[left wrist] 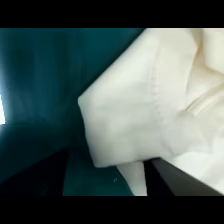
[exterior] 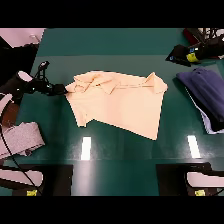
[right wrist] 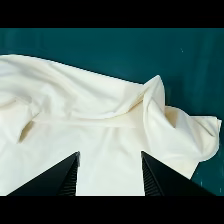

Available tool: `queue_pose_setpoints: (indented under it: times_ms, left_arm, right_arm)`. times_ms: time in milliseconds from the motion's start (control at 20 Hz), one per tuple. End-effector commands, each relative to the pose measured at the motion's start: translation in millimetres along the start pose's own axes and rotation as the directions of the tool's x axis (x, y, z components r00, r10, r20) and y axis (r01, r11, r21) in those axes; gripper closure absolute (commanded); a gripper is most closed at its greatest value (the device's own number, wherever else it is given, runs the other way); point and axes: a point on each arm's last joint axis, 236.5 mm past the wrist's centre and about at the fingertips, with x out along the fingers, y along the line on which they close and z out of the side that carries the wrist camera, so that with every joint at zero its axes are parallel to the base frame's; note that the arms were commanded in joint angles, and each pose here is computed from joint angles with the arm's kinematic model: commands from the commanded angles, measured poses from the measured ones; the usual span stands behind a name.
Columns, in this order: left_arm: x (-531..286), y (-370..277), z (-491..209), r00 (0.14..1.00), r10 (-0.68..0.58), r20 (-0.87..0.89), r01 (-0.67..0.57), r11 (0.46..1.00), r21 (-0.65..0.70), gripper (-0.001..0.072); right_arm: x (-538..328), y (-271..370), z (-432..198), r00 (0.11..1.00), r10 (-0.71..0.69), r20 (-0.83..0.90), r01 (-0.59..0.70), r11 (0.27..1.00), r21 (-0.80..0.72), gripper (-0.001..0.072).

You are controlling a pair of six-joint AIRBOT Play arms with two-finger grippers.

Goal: Fold the shirts.

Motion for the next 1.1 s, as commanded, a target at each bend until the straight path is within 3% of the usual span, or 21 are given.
queue_pose_setpoints:
  times_ms: [0, 50, 100, 150, 200, 500, 800, 1050]
  left_arm:
    - [1.5, 1.6, 8.6, 0.999, 0.014, 0.039, -0.014, 1.000, 0.002, 0.0160]
    - [1.4, 0.3, 10.1, 0.999, 0.008, 0.045, -0.008, 1.000, -0.005, 0.0199]
    - [1.4, -0.4, 11.0, 0.999, 0.005, 0.049, -0.005, 1.000, -0.009, 0.0458]
    - [1.4, -0.3, 11.3, 0.999, 0.006, 0.050, -0.005, 1.000, -0.010, 0.0648]
    - [1.3, -0.6, 11.4, 0.999, 0.004, 0.051, -0.004, 1.000, -0.011, 0.0680]
    - [-33.9, -18.9, 13.6, 0.999, -0.012, 0.053, 0.010, 0.999, 0.044, 0.0683]
    - [-118.9, -70.0, -29.9, 0.993, -0.081, -0.083, 0.094, 0.983, 0.159, 0.0683]
    - [-154.5, -92.8, -68.4, 0.971, -0.124, -0.204, 0.161, 0.970, 0.179, 0.0682]
  right_arm:
    - [0.2, 1.1, -11.3, 0.999, -0.003, -0.046, 0.003, 1.000, -0.005, 0.0274]
    - [0.1, 1.0, -13.8, 0.998, -0.003, -0.056, 0.003, 1.000, -0.005, 0.0274]
    - [-0.1, 1.0, -16.3, 0.998, -0.004, -0.067, 0.003, 1.000, -0.006, 0.0273]
    - [-0.3, 0.9, -18.7, 0.997, -0.004, -0.077, 0.004, 1.000, -0.006, 0.0273]
    - [-0.5, 0.8, -21.9, 0.996, -0.004, -0.091, 0.004, 1.000, -0.006, 0.0273]
    - [0.8, -8.3, -75.7, 0.960, -0.016, -0.278, 0.019, 1.000, 0.007, 0.0276]
    - [10.4, -46.8, -195.4, 0.887, -0.021, -0.462, 0.089, 0.988, 0.127, 0.0276]
    - [11.3, -73.6, -285.5, 0.843, -0.014, -0.538, 0.154, 0.964, 0.216, 0.0278]
